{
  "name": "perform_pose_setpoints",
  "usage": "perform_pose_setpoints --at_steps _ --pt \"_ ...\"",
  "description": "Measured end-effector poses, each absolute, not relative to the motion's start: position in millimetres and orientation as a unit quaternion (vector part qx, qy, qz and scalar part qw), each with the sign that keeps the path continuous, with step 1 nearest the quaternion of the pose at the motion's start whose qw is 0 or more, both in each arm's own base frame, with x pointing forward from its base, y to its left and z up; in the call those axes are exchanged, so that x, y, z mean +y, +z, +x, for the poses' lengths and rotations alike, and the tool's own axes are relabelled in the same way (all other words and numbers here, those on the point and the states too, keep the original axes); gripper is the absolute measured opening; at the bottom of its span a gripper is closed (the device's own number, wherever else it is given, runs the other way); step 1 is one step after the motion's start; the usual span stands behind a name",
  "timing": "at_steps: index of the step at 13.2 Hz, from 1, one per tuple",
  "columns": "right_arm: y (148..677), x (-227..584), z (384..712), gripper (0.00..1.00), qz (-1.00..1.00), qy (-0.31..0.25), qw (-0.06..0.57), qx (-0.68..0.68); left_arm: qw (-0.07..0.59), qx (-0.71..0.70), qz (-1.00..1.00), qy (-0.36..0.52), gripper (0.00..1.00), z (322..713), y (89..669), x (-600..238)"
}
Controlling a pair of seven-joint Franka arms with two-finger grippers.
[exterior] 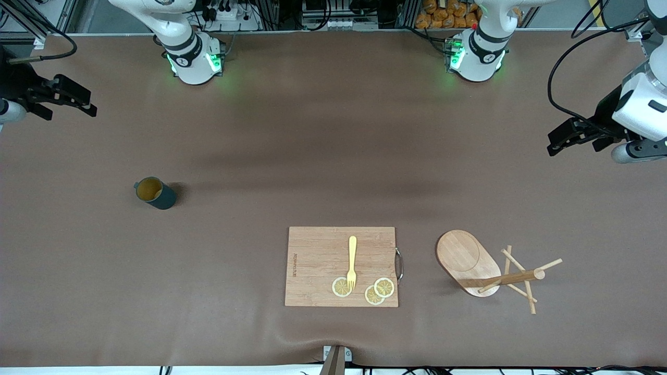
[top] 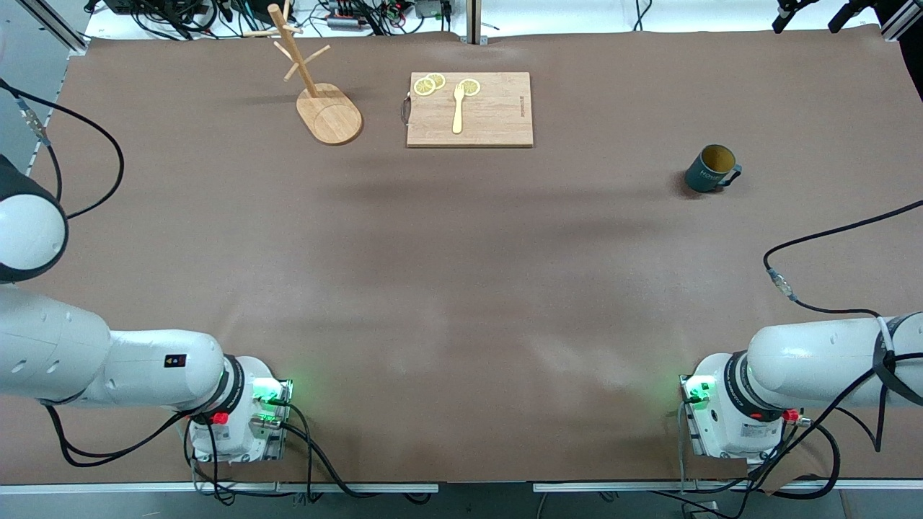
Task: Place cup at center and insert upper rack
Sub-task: 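Reach the right gripper toward the teal mug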
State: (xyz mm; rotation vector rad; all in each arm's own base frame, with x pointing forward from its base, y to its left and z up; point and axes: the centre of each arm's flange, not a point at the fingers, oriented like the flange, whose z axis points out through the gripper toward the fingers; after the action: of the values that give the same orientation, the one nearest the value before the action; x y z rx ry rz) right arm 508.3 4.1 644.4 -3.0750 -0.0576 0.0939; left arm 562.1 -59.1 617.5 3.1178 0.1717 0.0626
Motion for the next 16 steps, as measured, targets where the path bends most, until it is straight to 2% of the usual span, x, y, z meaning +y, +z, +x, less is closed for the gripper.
perform_pose_setpoints --at_steps 13,16 --pt "643 7 512 1.00 -0.999 0.022 0.032 -0.018 0.008 0.062 0.998 -0.012 1.00 577 609 -50" --pt "610 19 524 1.00 -0.999 0.016 0.032 0.008 0.008 0.058 0.998 -0.014 1.00 577 607 -55"
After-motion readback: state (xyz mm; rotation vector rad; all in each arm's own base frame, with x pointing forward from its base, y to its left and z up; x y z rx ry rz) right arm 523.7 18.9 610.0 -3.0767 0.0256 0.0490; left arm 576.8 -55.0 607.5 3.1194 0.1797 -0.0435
